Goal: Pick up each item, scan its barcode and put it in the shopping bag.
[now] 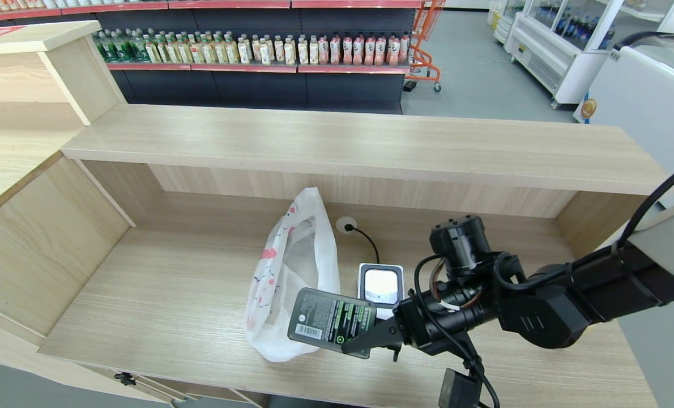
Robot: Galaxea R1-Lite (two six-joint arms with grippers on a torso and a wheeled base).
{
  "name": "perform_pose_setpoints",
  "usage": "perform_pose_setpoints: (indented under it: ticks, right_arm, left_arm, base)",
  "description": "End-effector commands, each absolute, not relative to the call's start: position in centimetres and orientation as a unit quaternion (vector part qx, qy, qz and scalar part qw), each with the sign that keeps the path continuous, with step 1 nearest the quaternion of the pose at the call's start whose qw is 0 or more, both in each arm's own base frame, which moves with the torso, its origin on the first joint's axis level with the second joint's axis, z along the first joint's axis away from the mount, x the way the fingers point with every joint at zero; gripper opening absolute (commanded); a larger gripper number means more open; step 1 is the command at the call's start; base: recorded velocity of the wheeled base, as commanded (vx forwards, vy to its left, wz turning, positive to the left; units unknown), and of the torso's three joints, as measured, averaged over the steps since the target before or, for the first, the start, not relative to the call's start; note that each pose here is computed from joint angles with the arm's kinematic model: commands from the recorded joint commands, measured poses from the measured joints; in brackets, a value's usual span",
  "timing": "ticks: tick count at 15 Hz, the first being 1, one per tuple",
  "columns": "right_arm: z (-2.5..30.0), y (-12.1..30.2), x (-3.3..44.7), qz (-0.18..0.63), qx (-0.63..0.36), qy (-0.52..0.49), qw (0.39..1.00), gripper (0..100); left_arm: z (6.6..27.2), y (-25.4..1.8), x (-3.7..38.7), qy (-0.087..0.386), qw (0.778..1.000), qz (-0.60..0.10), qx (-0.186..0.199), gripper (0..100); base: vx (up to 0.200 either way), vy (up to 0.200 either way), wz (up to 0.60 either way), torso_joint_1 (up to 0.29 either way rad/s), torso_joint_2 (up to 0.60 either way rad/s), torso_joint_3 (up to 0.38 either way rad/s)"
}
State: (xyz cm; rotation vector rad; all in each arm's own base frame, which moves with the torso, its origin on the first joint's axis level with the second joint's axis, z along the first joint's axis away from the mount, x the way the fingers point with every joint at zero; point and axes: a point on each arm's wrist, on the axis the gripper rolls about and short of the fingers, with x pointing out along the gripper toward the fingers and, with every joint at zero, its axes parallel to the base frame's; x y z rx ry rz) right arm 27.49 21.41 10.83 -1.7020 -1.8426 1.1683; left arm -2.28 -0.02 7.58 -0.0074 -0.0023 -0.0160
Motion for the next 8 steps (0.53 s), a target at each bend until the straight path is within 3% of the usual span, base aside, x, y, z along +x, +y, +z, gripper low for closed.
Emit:
perform_pose_setpoints:
  ticks: [1, 8]
  right_arm:
    - [10.21, 21.66, 27.74, 0.421, -0.602, -0.652, 0.187, 0]
    - [9.92, 22.31, 28.47, 0.42, -0.601, -0.653, 0.187, 0]
  left_arm:
    - [7.58, -0.02, -2.28, -0.002, 1.0, -0.008, -0.004, 100]
    - [7.58, -0.02, -2.28, -0.002, 1.0, -0.008, -0.004, 100]
  base:
    - [0.0, 0.0, 0.0, 0.0, 0.0, 0.0]
    - [0.0, 0.0, 0.0, 0.0, 0.0, 0.0]
